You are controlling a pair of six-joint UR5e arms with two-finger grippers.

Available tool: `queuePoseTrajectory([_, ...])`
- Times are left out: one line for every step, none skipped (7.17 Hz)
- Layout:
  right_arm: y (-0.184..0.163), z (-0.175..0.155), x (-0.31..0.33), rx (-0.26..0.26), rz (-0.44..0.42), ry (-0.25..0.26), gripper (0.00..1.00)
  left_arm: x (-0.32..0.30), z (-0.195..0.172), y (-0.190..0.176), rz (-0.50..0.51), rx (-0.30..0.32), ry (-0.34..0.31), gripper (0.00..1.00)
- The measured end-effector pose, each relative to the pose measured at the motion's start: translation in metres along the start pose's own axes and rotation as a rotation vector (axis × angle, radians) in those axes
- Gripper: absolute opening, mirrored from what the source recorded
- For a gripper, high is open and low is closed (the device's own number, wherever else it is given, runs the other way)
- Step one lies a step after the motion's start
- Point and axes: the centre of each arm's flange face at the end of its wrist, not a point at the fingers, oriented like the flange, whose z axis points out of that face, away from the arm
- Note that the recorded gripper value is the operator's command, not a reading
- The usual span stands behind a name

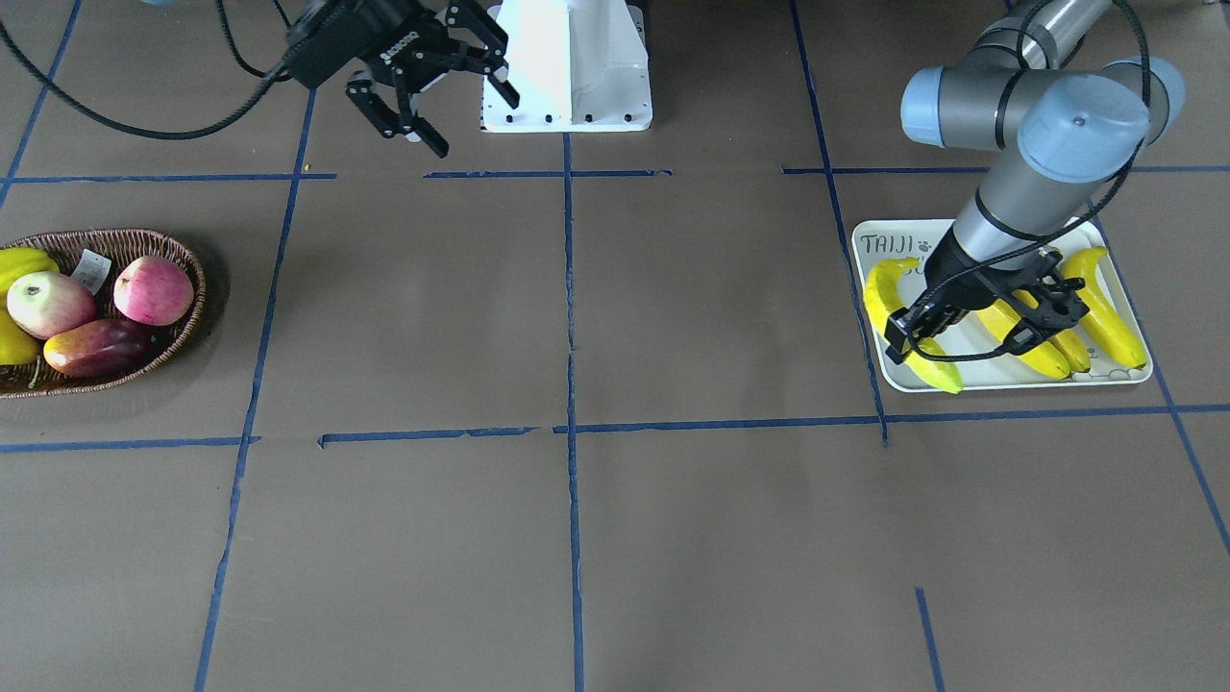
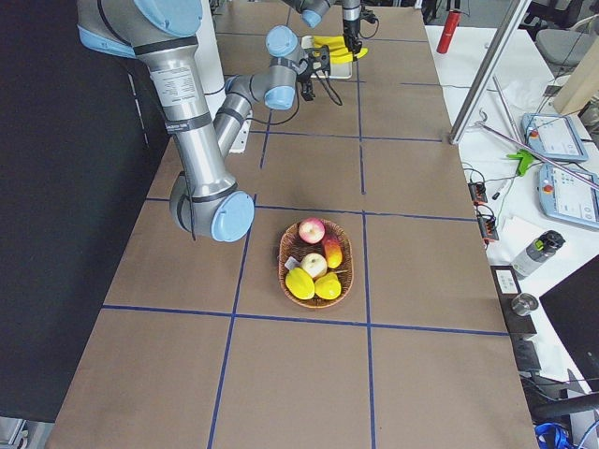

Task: Transfer all bananas from basket to plate

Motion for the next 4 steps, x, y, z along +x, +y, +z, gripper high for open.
queuePoseTrajectory([-0.025,-0.014,0.025,-0.012,-0.048,0.109,1.00,-0.035,0.015,-0.002,0.004,0.005,-0.054,0.00])
queuePoseTrajectory([-0.047,-0.024,0.059,-0.037,-0.135,0.221,1.00,-0.055,0.025,-0.003,0.001,0.009,-0.088,0.00])
queuePoseTrajectory([-0.066,-0.035,0.097,-0.066,-0.220,0.318,1.00,-0.065,0.032,-0.004,-0.002,0.015,-0.110,0.00])
queuePoseTrajectory([-0.083,-0.048,0.134,-0.100,-0.267,0.379,1.00,-0.067,0.035,-0.003,-0.003,0.018,-0.120,0.00])
